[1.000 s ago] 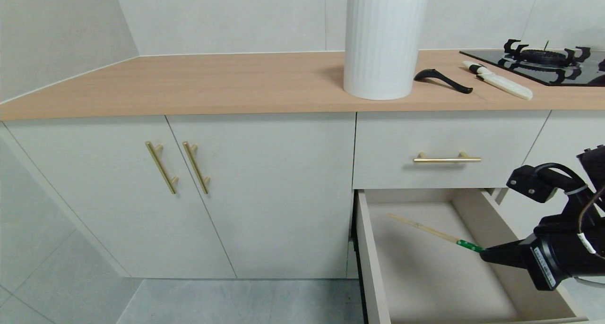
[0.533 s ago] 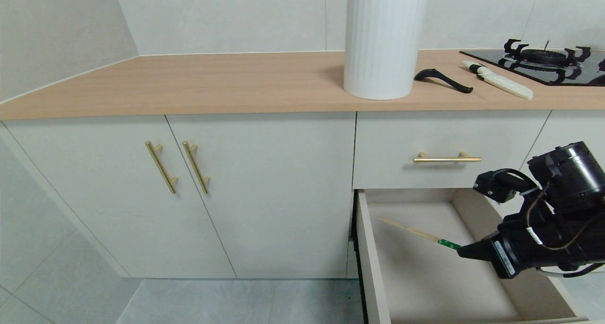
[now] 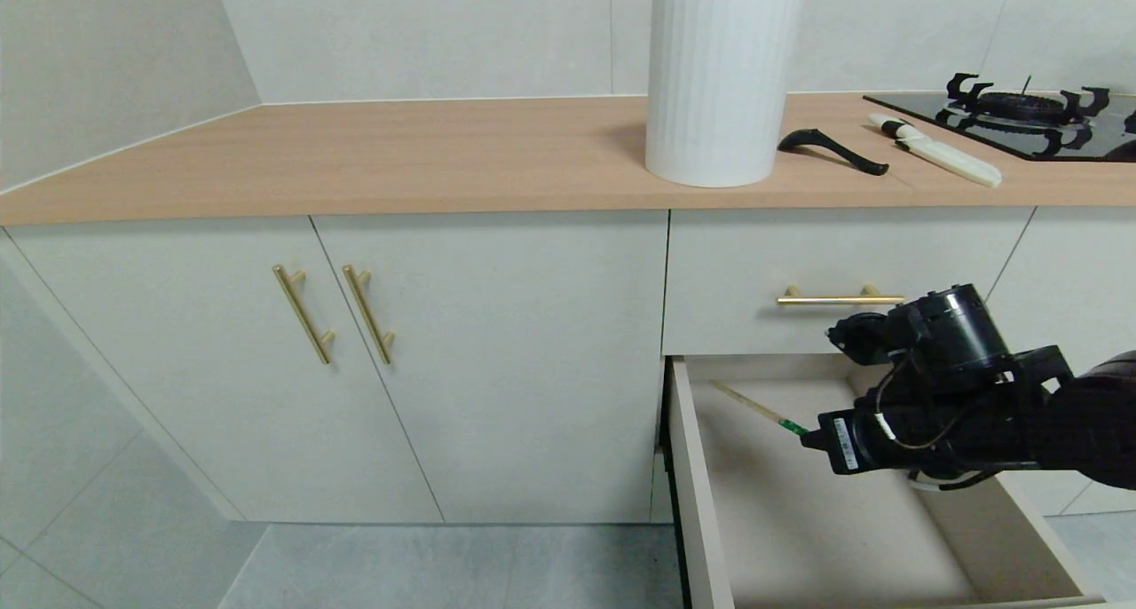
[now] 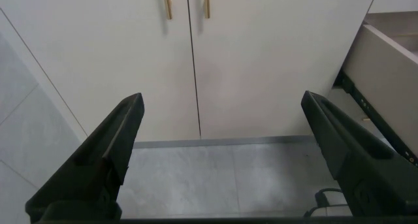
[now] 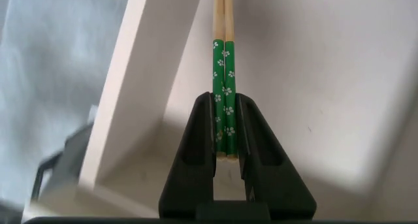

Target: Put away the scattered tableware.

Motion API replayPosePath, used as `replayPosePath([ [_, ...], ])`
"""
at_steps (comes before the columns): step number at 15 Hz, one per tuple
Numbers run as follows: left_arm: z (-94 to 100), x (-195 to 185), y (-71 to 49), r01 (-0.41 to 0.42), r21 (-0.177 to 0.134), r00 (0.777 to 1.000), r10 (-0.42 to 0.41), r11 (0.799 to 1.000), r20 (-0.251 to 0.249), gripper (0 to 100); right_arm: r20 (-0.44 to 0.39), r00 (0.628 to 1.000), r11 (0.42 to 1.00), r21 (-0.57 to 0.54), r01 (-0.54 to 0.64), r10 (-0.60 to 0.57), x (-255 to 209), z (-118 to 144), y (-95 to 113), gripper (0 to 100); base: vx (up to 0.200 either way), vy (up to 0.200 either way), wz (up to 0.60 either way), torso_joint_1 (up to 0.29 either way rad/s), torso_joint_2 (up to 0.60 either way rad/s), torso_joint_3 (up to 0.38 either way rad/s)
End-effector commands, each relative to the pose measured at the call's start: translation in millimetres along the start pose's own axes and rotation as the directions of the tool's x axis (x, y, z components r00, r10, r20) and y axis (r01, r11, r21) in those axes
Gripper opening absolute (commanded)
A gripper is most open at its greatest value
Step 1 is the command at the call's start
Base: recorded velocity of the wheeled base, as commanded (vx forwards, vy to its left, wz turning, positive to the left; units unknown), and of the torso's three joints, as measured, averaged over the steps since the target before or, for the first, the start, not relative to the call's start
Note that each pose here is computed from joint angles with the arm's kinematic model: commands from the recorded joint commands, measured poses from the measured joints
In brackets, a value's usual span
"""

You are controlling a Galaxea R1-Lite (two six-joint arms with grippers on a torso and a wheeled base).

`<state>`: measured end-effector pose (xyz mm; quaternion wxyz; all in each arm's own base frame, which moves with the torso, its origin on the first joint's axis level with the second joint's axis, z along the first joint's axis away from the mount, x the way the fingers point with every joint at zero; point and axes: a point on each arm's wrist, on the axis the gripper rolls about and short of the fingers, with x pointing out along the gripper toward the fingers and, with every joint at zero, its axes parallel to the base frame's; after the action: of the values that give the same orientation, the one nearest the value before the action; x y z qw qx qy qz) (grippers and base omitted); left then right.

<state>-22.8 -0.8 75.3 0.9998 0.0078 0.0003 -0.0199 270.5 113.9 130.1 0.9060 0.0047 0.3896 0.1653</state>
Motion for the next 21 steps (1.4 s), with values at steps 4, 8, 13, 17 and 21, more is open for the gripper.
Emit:
replayPosePath([
  [4, 0.0, 0.0, 0.0, 0.0, 0.0, 1.0, 0.0, 1.0, -0.001, 100, -0.011, 0.995, 0.991, 0.088, 0.101, -0.1, 60.5, -6.1, 6.1, 0, 0.0, 0.0, 0.0, 0.0, 0.0, 0.0],
  [8, 0.0, 0.0, 0.0, 0.0, 0.0, 1.0, 0.0, 1.0, -0.001, 100, 0.029, 0.989, 0.983, 0.118, 0.142, -0.147, 83.3, -6.8, 4.6, 0, 0.0, 0.0, 0.0, 0.0, 0.0, 0.0],
  [13, 0.0, 0.0, 0.0, 0.0, 0.0, 1.0, 0.0, 1.0, -0.001, 100, 0.031, 0.983, 0.974, 0.144, 0.177, -0.183, 106.3, -11.9, 2.6, 0, 0.0, 0.0, 0.0, 0.0, 0.0, 0.0],
  [17, 0.0, 0.0, 0.0, 0.0, 0.0, 1.0, 0.0, 1.0, -0.001, 100, -0.039, 0.981, 0.973, 0.126, 0.195, -0.191, 127.4, -29.1, 2.0, 0, 0.0, 0.0, 0.0, 0.0, 0.0, 0.0],
  [21, 0.0, 0.0, 0.0, 0.0, 0.0, 1.0, 0.0, 1.0, -0.001, 100, -0.097, 0.975, 0.972, 0.105, 0.208, -0.198, 145.8, -44.5, 1.8, 0, 0.0, 0.0, 0.0, 0.0, 0.0, 0.0],
])
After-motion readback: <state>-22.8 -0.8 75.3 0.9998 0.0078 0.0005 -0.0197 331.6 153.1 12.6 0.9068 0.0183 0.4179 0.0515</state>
